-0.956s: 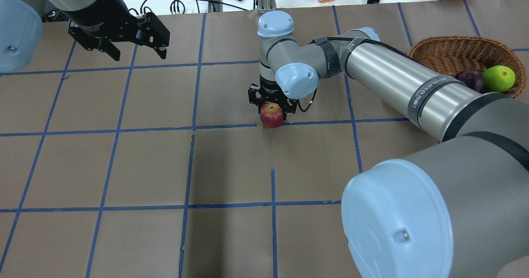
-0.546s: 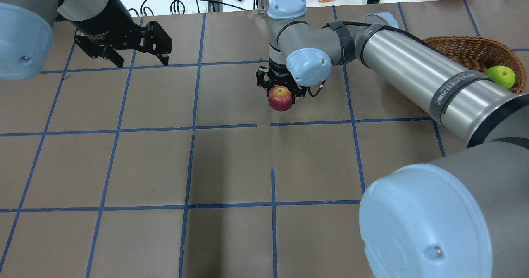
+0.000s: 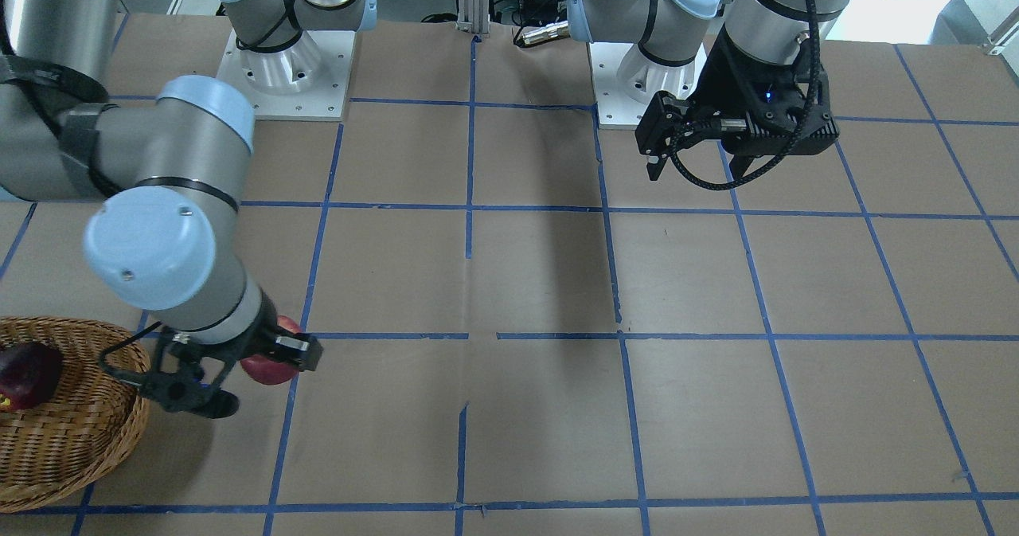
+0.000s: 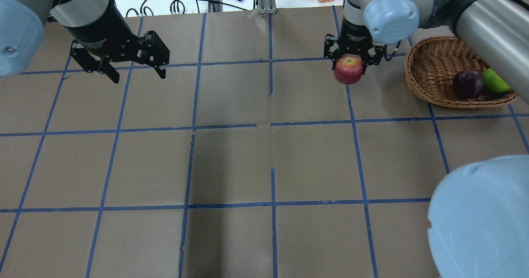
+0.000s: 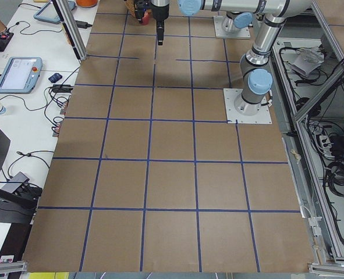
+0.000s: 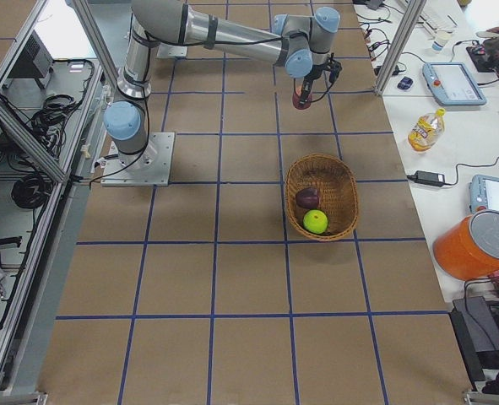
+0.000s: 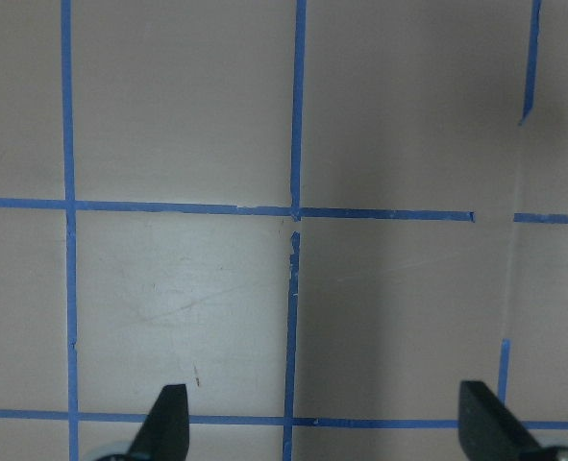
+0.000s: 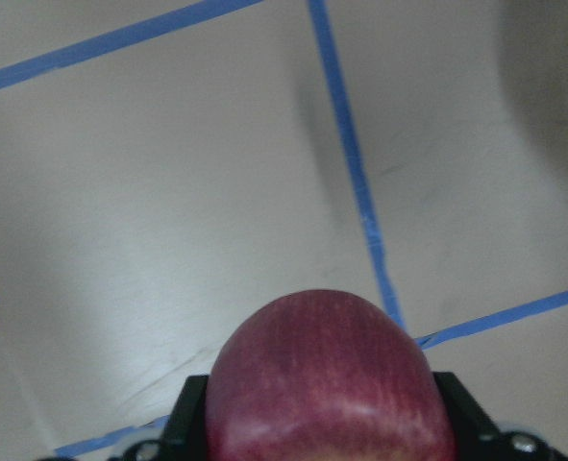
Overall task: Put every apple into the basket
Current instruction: 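Carry the red apple into the basket and open the right gripper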
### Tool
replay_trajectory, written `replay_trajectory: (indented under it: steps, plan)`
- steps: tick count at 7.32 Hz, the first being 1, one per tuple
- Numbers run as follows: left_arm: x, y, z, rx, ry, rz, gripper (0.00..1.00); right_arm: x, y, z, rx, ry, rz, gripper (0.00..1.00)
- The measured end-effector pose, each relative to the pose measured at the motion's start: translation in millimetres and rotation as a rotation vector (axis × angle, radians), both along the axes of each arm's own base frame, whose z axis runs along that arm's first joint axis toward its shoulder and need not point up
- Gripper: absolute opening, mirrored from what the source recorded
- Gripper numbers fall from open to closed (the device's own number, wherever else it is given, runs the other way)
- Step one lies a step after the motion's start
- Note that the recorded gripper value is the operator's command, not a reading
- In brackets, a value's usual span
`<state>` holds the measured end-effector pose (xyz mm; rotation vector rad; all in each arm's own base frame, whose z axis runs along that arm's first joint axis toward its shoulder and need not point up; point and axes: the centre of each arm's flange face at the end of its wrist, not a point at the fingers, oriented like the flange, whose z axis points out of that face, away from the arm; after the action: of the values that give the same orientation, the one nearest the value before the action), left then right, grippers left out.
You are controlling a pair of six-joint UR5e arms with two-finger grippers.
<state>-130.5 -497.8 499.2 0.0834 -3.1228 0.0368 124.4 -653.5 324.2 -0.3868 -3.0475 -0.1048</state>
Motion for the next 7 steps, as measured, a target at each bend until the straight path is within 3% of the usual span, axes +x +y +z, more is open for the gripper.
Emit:
replay_trajectory:
  steps: [3,5,7]
  plan:
    - [0.0,0.5,-0.3,0.003,0.001,0.001,1.0,-137.8,-11.7,-3.4,0.029,0.057,0.173,0.0]
    - [0.0,0.4,0.3,0.002,0.001,0.001,1.0,-190.4,-24.7,-22.5,-0.007,0.09,0.221,0.0]
    - [0.0,0.3,0.7,0.001,0.0,0.001,1.0,-215.4,-33.2,-54.5,0.005,0.108,0.236,0.0]
